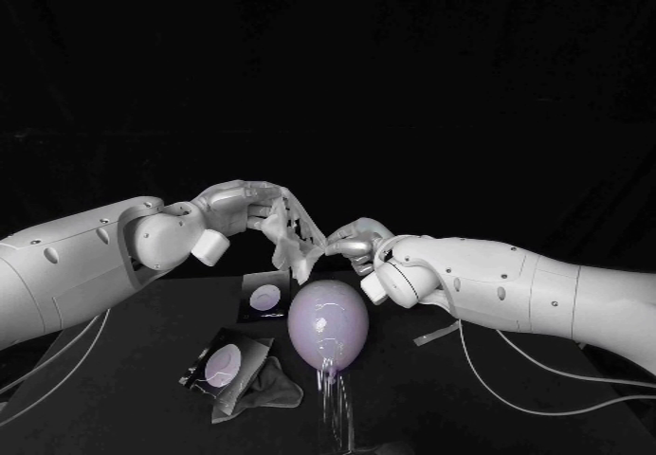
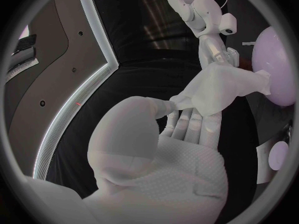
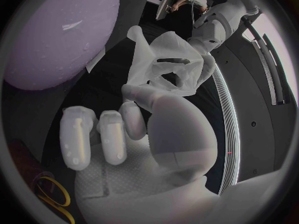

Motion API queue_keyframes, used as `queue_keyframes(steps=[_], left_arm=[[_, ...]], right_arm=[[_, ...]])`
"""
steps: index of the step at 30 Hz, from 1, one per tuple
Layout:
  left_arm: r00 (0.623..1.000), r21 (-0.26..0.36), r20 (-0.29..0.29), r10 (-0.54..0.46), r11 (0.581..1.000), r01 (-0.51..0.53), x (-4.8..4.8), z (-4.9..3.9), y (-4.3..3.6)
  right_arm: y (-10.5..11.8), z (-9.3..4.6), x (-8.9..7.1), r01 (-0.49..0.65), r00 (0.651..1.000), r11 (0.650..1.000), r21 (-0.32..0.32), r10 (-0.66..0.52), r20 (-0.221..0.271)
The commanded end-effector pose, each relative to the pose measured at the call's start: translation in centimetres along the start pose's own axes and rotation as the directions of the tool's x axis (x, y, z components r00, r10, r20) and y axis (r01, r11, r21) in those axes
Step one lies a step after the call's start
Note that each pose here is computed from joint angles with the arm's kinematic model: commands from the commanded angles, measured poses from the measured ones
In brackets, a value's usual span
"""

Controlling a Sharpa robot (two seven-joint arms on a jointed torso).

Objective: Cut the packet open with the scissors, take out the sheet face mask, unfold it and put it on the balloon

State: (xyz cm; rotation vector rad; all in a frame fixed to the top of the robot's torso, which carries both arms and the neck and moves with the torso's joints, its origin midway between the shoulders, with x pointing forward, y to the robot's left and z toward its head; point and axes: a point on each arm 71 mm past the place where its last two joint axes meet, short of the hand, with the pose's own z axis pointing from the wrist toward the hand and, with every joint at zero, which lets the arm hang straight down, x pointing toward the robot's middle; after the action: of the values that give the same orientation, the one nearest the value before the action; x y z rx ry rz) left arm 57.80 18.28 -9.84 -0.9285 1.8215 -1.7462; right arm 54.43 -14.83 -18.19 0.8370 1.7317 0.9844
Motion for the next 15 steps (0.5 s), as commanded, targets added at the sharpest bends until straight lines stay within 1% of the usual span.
queue_keyframes(steps=[1, 7, 15], left_arm=[[1.000, 0.015, -0.005, 0.009, 1.000, -0.008, 0.13, 0.06, -0.27], [0.997, 0.015, 0.016, 0.071, 0.997, -0.071, -0.15, -0.14, -0.28], [0.979, 0.023, 0.065, 0.192, 0.981, -0.194, -0.74, -0.65, -0.38]], right_arm=[[0.3, -0.1, -0.1, -0.017, 1.000, 0.999, -0.048, 0.018, 0.019], [0.3, -0.5, -0.5, -0.027, 0.999, 0.997, -0.072, 0.030, 0.034], [0.3, -1.4, -1.6, -0.050, 0.997, 0.992, -0.113, 0.055, 0.047]])
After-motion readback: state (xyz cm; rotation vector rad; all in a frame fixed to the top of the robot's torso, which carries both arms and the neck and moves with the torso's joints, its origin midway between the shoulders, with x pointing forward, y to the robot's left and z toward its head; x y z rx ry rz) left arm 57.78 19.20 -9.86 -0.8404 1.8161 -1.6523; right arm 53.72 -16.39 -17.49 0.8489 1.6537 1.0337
